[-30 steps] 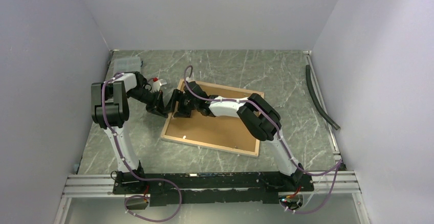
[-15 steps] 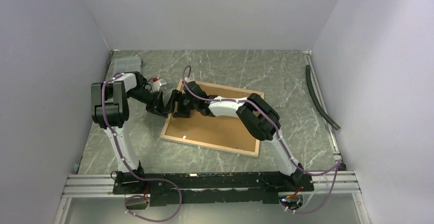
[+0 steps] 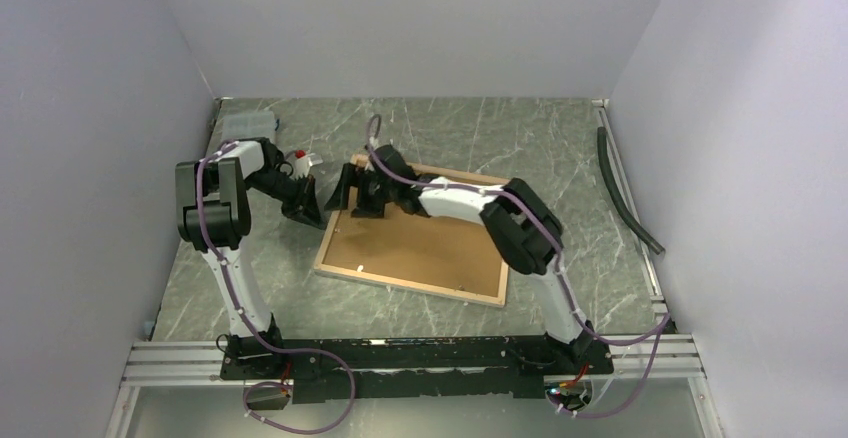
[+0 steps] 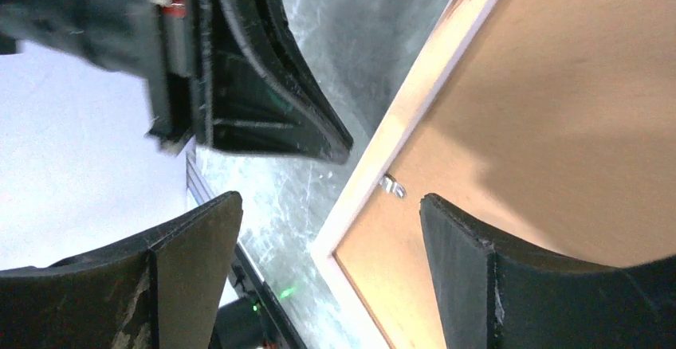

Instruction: Put the photo into the frame

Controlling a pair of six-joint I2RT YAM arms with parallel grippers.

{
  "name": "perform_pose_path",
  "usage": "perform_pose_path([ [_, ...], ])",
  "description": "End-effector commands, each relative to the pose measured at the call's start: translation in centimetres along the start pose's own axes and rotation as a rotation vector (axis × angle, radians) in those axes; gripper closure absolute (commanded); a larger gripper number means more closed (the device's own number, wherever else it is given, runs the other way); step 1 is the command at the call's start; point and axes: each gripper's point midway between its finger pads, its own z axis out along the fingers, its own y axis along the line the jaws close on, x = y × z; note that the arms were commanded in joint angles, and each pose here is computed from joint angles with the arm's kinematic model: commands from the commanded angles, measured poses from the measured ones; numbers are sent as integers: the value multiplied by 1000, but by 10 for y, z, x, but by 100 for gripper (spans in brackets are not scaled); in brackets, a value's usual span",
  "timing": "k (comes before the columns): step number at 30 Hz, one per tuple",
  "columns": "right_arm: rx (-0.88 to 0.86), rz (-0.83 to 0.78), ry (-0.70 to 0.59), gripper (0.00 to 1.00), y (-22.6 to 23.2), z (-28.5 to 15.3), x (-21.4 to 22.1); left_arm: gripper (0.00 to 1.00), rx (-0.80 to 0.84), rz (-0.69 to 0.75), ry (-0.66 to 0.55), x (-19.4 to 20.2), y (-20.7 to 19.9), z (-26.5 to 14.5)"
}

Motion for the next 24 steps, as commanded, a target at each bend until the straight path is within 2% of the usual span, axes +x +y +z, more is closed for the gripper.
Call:
perform_pose_path([
  [1,-16,-107,-237,11,35,-101,-88,86,-55,62,-76,-14,-2,-36],
  [6,256,-4,-408,1,-46,-207,-106,84,-89,76,-41,4,8,-28],
  [10,513,106,-539,0,-123,-298,-93,86,-131,116,1,17,17,-16],
  [14,650,208,-615,0,-180,-356,-72,88,-169,160,40,25,20,-5],
  [18,702,283,-594,0,-223,-367,-61,89,-214,224,80,32,15,3],
  [24,599,325,-503,0,-241,-326,-71,90,-249,320,162,50,-1,12],
])
